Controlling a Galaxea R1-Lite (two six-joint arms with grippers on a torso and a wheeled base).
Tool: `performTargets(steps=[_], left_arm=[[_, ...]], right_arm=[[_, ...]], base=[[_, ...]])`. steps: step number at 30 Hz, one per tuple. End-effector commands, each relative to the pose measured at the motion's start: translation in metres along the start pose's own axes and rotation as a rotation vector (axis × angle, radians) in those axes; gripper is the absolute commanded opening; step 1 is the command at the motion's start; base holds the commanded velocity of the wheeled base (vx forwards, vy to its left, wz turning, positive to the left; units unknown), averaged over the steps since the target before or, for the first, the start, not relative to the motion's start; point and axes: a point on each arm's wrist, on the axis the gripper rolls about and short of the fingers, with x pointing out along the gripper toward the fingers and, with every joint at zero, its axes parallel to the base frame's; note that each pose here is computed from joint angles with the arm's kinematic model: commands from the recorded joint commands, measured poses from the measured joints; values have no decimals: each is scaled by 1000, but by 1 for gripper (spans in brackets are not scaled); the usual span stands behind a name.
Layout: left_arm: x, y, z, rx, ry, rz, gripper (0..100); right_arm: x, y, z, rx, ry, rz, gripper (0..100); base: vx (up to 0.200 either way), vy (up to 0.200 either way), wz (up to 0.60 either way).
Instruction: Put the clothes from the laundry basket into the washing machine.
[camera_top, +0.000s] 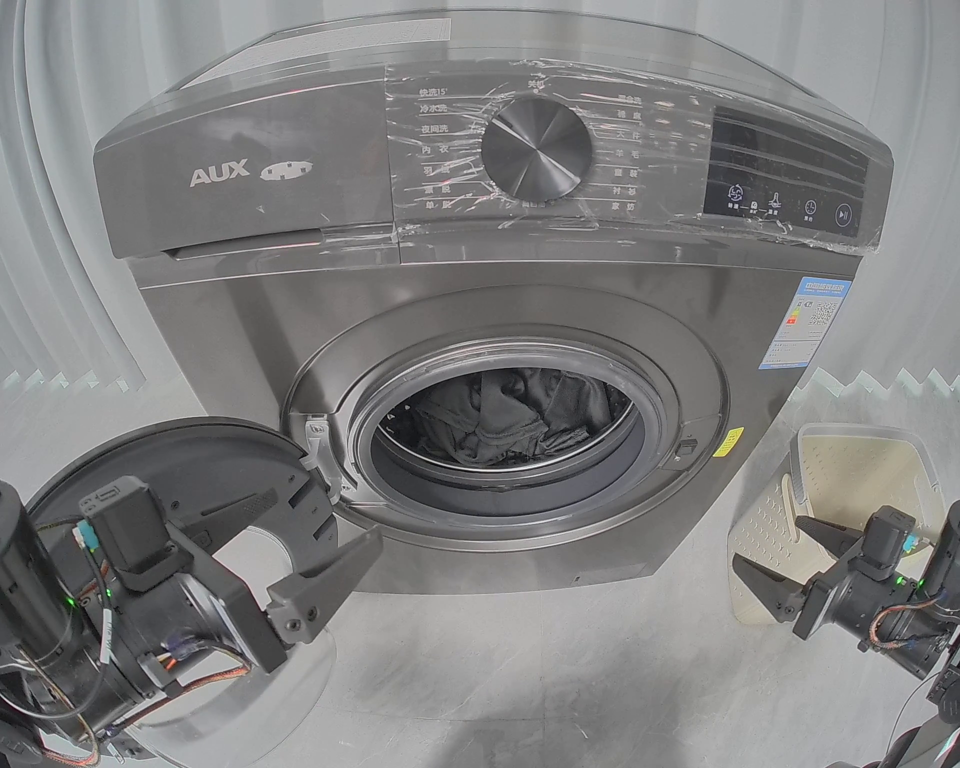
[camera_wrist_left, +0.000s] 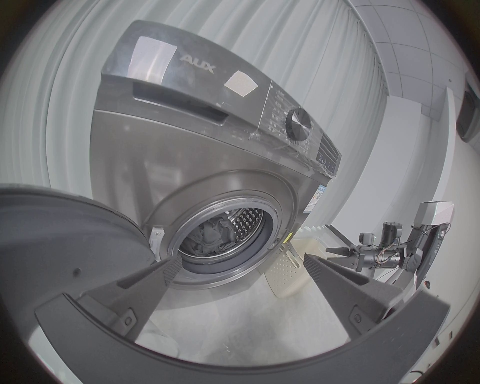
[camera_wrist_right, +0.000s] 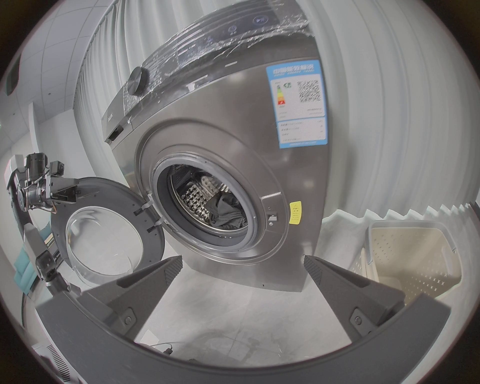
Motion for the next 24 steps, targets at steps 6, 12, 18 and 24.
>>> performTargets(steps=[6,12,18,24], left_arm=[[-28,15,-1,104,-56,38,100],[-52,25,-1,135,-111,76,100],[-73,33,-1,201,-146,126,100],[-94,40,-8,201,-185,167,100]], right_arm=[[-34,-7,10,7,-88,-37,100],[-55,-7,5,0,-68,-38,100],[-82,-10,0,-42,-81,-63,100],[-107,-13,-10,-50,-99,-128,100]], base=[[-67,0,0],[-200,0,0],[-200,0,0],[-200,0,0]])
